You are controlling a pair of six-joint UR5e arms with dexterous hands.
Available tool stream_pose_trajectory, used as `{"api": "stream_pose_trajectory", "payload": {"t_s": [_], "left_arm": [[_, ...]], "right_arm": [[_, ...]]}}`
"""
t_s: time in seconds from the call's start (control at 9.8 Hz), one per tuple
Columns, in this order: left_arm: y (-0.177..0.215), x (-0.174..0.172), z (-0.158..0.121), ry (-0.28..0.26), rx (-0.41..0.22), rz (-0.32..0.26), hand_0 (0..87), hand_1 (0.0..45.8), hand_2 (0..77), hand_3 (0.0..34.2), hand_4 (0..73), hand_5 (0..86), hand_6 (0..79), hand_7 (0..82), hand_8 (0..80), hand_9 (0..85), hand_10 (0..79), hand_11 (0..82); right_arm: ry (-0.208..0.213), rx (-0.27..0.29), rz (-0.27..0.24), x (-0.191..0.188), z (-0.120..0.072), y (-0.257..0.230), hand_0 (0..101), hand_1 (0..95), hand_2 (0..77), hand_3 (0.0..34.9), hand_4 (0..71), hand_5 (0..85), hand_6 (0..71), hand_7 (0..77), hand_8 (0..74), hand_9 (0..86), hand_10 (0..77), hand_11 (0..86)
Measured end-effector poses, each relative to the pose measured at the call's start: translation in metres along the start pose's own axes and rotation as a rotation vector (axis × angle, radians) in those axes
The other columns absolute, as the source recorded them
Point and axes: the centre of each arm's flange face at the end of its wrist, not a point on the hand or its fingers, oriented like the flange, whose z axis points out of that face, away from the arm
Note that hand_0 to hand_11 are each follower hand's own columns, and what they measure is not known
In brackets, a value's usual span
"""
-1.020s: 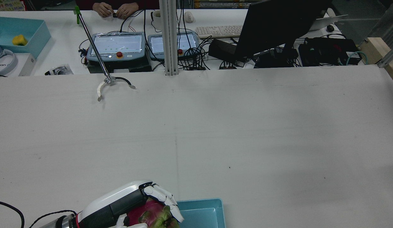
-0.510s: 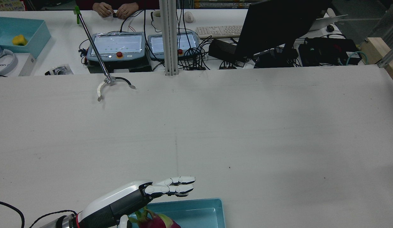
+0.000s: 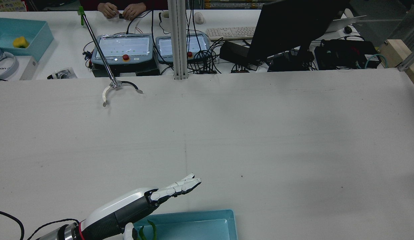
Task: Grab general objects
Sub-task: 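Open the left hand to release the fruit into the tray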
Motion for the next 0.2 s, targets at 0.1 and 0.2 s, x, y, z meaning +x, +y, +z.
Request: {"api": "stream_pose_trajectory", "payload": {"t_s": [0.1, 0.2], "left_arm": [[-0.0046, 0.0003, -0.0022, -0.004, 0.012, 0.006, 51.5, 0.0, 1.1, 0.0, 4.4, 2.2, 1.1, 14.2, 1.6, 1.6, 6.5, 10.4], [-0.0129, 0.0031, -0.0047, -0.006, 0.029, 0.015, 51.5, 0.0, 1.1, 0.0, 4.4, 2.2, 1.1, 14.2, 1.6, 1.6, 6.5, 10.4]], "right_arm": [[0.0, 0.0, 0.0, 0.0, 0.0, 0.0, 0, 4.9, 1.6, 0.0, 0.0, 0.0, 0.0, 0.0, 0.0, 1.6, 0.0, 1.1], [0.0, 0.0, 0.0, 0.0, 0.0, 0.0, 0, 4.9, 1.6, 0.0, 0.0, 0.0, 0.0, 0.0, 0.0, 1.6, 0.0, 1.1]]}}
